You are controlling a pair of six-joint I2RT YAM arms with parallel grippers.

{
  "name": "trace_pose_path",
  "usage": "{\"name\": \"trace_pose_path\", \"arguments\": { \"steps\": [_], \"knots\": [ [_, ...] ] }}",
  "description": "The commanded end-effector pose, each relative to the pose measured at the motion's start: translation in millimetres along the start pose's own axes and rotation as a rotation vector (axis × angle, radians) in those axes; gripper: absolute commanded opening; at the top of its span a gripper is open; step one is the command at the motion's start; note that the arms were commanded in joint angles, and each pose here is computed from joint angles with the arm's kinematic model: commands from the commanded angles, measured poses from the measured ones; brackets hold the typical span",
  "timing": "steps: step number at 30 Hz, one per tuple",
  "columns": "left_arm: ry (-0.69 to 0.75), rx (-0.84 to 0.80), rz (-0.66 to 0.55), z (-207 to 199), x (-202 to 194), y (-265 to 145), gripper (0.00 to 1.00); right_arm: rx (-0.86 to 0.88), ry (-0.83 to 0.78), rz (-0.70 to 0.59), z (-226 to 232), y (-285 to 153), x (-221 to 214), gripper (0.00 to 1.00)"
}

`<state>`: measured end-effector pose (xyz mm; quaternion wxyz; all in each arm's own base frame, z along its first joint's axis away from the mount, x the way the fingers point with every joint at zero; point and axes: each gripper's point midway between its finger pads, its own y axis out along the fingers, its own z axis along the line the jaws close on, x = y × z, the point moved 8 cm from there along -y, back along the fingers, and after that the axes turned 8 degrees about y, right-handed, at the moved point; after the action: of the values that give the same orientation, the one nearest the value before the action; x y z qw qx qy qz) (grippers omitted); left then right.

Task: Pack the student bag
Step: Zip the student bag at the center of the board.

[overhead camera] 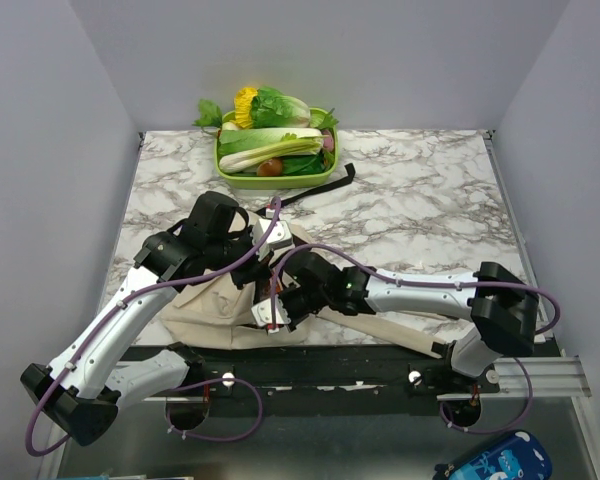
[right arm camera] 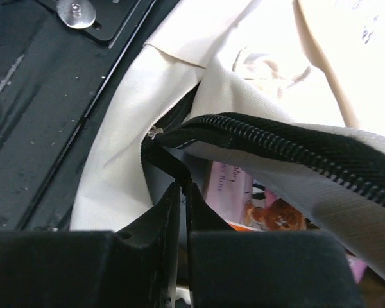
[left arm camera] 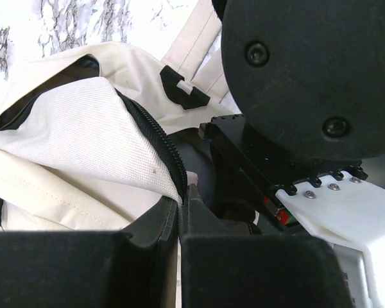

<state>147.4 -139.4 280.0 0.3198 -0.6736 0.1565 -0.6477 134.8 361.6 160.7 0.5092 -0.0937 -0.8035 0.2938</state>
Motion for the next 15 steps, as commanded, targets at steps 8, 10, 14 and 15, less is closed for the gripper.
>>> {"name": "trace_pose_path", "arguments": {
  "steps": [8, 10, 14, 15],
  "knots": [
    [-0.021, 0.055, -0.003, 4.7, 2.5, -2.1, 0.23, 0.015, 0.061, 0.059, 15.7, -10.7, -3.4, 0.01],
    [-0.039, 0.073, 0.015, 6.5, 1.0, -1.6, 0.46, -0.014, 0.071, 0.044, 16.0, -18.2, 0.1, 0.01],
    [-0.018, 0.081, 0.032, 5.0, -2.0, -5.7, 0.75, -0.068, 0.107, 0.006, 19.7, -28.3, 3.1, 0.01],
    [-0.013, 0.071, 0.039, 2.7, -3.3, -7.7, 0.76, -0.071, 0.117, 0.011, 23.6, -28.8, -0.6, 0.01]
  ]
}}
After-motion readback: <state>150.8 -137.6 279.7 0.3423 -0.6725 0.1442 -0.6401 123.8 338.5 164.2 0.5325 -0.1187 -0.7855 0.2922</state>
